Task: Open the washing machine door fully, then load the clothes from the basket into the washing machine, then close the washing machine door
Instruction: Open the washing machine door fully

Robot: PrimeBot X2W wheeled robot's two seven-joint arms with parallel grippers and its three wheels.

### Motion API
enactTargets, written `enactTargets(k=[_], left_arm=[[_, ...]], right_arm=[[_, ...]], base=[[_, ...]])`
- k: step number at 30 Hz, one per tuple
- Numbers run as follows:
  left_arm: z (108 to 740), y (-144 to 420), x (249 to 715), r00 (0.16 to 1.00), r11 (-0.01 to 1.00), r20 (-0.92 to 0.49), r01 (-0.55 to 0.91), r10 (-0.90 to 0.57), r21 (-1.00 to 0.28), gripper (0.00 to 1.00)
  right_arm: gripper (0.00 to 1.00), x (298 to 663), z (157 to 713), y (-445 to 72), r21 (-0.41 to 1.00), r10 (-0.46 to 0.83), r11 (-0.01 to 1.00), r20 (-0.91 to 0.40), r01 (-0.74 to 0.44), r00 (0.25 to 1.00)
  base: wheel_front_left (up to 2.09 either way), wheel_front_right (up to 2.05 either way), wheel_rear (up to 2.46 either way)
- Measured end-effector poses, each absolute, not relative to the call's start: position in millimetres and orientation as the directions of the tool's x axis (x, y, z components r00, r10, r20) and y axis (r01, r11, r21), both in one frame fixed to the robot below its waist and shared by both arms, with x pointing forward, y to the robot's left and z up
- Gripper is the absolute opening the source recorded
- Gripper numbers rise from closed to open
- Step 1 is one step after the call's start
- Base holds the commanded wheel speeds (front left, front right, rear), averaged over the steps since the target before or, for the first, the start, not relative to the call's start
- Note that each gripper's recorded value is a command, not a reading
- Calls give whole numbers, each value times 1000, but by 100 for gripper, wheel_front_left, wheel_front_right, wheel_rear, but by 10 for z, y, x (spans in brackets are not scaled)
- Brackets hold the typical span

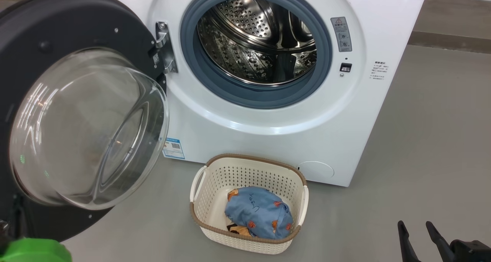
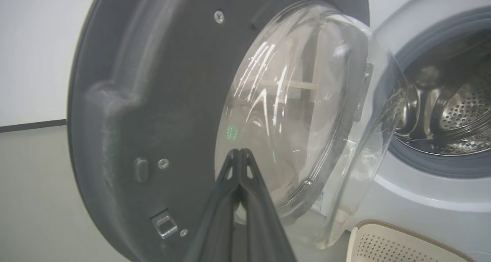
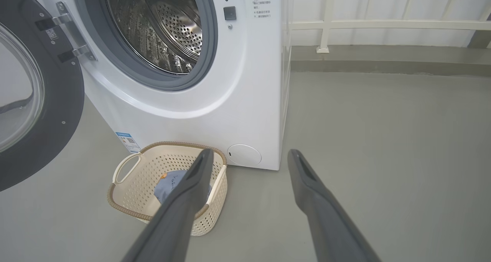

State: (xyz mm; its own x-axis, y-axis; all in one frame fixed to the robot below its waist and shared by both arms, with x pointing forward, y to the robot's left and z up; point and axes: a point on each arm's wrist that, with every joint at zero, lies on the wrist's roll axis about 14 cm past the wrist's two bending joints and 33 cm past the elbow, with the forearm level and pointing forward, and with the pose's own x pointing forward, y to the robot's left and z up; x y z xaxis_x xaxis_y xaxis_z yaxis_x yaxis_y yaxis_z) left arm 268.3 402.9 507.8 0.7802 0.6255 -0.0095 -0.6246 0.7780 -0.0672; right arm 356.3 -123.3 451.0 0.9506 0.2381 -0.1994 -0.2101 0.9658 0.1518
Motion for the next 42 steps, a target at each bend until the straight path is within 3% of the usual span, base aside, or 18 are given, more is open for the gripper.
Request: enactTargets(k=[6,8,11,12,13,14,16,17,19,20,42], left_arm=[[5138,3589,2775,852,850,26,-520,523,-82,0],[5149,3393,2824,878,875,30,-474,479,-99,22],[5194,3108,2906,915,912,40,-396,402,-105,27],[5212,3025,2930,924,922,46,-373,379,-105,37],[5215,2947,2953,933,930,45,-352,358,-103,37],[5215,2871,2978,941,938,42,-329,335,-105,45],[5225,2691,3036,957,953,44,-279,286,-117,50],[5196,2605,3060,965,959,30,-256,262,-121,69],[5174,2472,3100,975,967,23,-217,222,-130,97],[5156,2401,3118,980,972,16,-196,200,-133,100],[4724,1873,3356,993,988,-103,-65,50,-141,100]], right_arm=[[100,3542,4533,-1272,150,227,968,-192,-200,955],[100,3533,4540,-1281,150,224,969,-192,-197,955],[100,3510,4546,-1283,130,224,971,-194,-202,955],[100,3501,4550,-1274,128,227,970,-193,-205,955],[100,3490,4550,-1271,121,228,971,-196,-207,954],[100,3481,4553,-1281,122,225,971,-195,-204,955],[100,3468,4573,-1315,121,215,973,-189,-195,958],[100,3459,4580,-1329,122,211,974,-187,-190,960],[100,3441,4596,-1348,134,205,974,-180,-182,962],[100,3429,4600,-1355,136,202,974,-179,-179,963],[100,3234,4608,-1703,133,90,989,-181,-67,979]], base=[[0,0,0],[0,0,0],[0,0,0],[0,0,0],[0,0,0],[0,0,0],[0,0,0],[0,0,0],[0,0,0],[0,0,0],[0,0,0]])
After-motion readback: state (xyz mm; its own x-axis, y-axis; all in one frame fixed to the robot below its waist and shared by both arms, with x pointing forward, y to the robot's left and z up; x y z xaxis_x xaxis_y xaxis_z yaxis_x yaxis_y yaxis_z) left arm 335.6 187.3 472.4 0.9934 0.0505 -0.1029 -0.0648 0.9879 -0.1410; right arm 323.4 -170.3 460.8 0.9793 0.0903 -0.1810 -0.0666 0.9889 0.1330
